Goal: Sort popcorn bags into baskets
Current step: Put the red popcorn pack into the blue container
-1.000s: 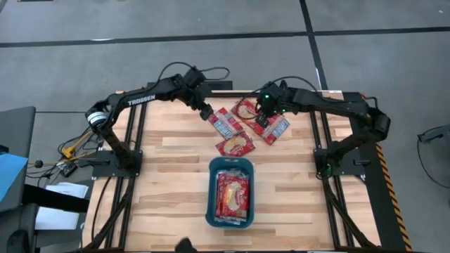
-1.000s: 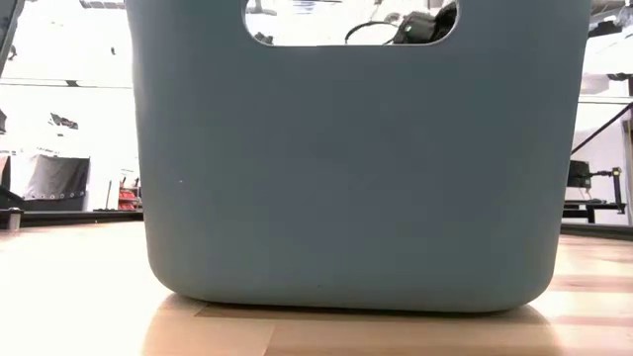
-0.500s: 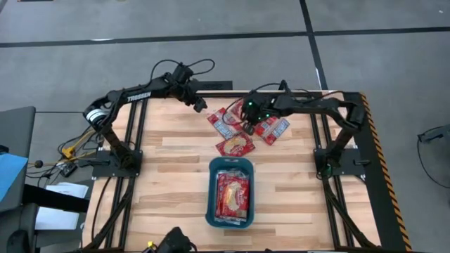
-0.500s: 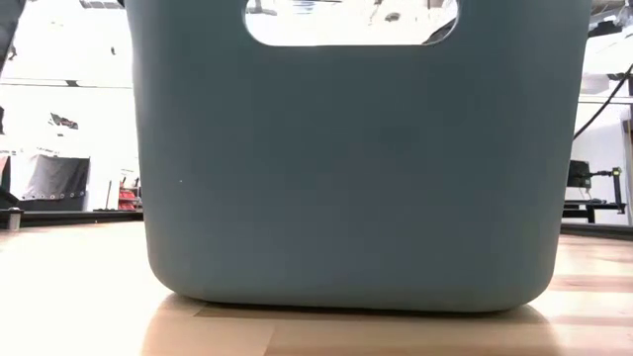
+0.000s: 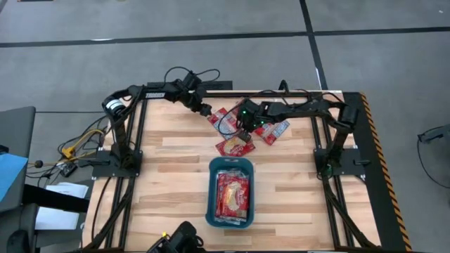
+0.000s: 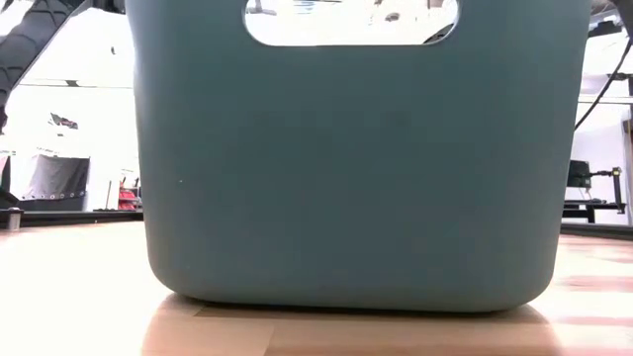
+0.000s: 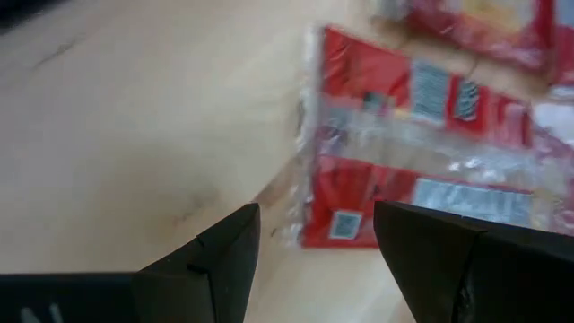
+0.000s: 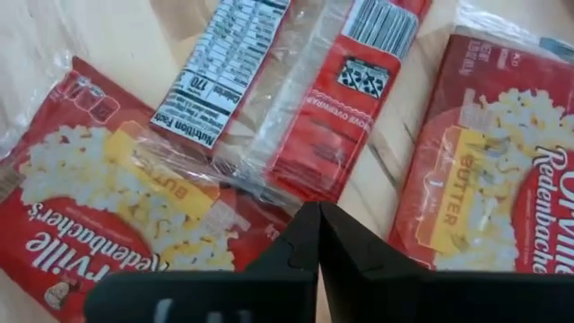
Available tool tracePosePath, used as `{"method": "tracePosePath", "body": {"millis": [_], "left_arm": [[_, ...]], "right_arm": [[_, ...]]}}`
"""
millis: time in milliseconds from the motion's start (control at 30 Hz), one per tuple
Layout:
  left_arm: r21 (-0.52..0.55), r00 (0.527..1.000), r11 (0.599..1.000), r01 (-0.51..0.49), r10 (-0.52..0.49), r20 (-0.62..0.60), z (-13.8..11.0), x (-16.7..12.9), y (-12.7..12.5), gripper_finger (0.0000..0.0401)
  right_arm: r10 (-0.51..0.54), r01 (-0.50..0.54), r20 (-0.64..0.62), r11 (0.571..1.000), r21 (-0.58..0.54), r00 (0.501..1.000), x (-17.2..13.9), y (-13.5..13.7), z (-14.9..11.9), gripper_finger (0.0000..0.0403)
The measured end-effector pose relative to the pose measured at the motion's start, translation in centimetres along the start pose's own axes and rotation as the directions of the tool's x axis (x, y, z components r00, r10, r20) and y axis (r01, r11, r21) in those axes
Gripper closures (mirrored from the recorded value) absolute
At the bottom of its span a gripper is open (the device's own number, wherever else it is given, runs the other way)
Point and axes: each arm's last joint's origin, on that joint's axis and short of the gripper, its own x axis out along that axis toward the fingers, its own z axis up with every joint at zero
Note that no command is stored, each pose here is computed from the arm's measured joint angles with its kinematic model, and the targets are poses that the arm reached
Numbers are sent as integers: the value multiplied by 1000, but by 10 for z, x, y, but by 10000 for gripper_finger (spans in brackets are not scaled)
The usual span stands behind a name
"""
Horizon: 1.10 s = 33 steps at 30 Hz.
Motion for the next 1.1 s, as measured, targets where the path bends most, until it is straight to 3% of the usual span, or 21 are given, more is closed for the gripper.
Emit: {"method": "tracePosePath", "body": {"millis": [200, 533, 833, 967, 1100], "left_arm": [[-17, 1000, 1000, -4, 4, -1, 0, 3, 4, 194], [-26, 986, 987, 156, -157, -47, -3, 2, -10, 194], [27, 996, 996, 87, -87, -26, -2, 0, -9, 192], [21, 989, 990, 141, -140, -39, -1, 0, -12, 159], [38, 987, 988, 147, -144, -76, -3, 1, -19, 91]], "right_arm": [[-7, 8, -25, 1000, 24, 1000, 8, -4, -3, 383], [17, -16, -68, 1000, 13, 998, 25, 3, -9, 365], [17, -16, -51, 1000, 12, 999, 25, 1, -7, 376], [20, -20, -52, 1000, 0, 998, 25, 3, -8, 379], [21, -21, -50, 1000, 0, 999, 25, 3, -7, 374]]}}
